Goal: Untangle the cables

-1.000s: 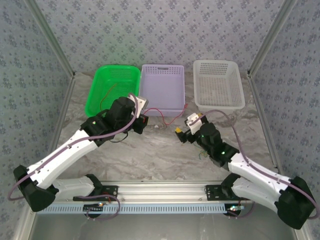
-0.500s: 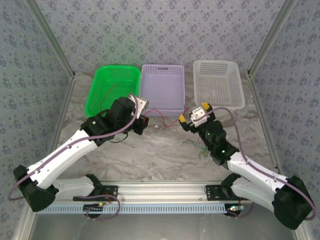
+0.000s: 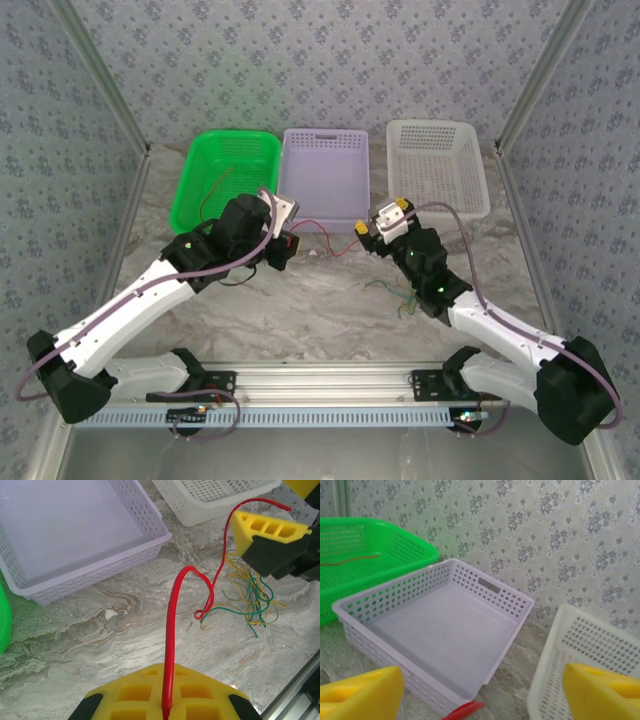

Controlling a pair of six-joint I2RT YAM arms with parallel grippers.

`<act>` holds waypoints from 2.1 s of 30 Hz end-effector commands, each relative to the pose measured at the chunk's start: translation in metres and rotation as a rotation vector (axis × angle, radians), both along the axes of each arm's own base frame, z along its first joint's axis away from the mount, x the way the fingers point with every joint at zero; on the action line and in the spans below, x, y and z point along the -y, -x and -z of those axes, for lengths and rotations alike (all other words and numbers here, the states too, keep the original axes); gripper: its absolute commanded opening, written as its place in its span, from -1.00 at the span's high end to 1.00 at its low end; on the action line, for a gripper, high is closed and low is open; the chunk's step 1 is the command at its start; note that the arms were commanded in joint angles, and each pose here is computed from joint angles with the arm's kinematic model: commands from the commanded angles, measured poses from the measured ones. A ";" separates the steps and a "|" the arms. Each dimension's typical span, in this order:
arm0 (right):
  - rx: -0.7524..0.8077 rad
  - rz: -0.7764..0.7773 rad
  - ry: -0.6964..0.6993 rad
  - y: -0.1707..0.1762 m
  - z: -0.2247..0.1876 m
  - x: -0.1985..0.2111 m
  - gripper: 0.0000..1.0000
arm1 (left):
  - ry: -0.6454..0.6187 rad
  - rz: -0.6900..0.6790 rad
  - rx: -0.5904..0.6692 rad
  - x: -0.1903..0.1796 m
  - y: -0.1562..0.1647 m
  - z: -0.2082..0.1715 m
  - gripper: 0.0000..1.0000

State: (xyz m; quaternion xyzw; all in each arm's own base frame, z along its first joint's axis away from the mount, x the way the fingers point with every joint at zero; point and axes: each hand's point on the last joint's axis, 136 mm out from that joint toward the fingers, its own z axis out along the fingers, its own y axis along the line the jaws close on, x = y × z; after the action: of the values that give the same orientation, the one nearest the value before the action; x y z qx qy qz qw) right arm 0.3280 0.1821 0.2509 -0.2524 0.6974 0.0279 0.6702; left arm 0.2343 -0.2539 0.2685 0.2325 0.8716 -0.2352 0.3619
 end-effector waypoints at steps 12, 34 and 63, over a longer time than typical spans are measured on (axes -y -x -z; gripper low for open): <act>-0.106 0.018 -0.254 -0.004 -0.062 0.033 1.00 | 0.012 0.017 0.008 -0.003 0.006 0.003 1.00; -0.429 0.239 -0.991 -0.053 -0.181 0.137 1.00 | -0.352 0.352 0.113 0.105 0.060 0.123 1.00; -0.504 0.095 -0.969 -0.035 -0.169 0.086 1.00 | -0.362 0.302 0.258 0.129 0.048 0.087 0.62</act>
State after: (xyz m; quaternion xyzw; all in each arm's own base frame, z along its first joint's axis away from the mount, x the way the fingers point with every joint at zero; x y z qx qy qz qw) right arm 0.3641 0.0930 0.4101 0.1488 0.7632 0.3841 0.4978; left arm 0.1867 -0.3882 0.1521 0.4650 0.8041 -0.0684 0.3640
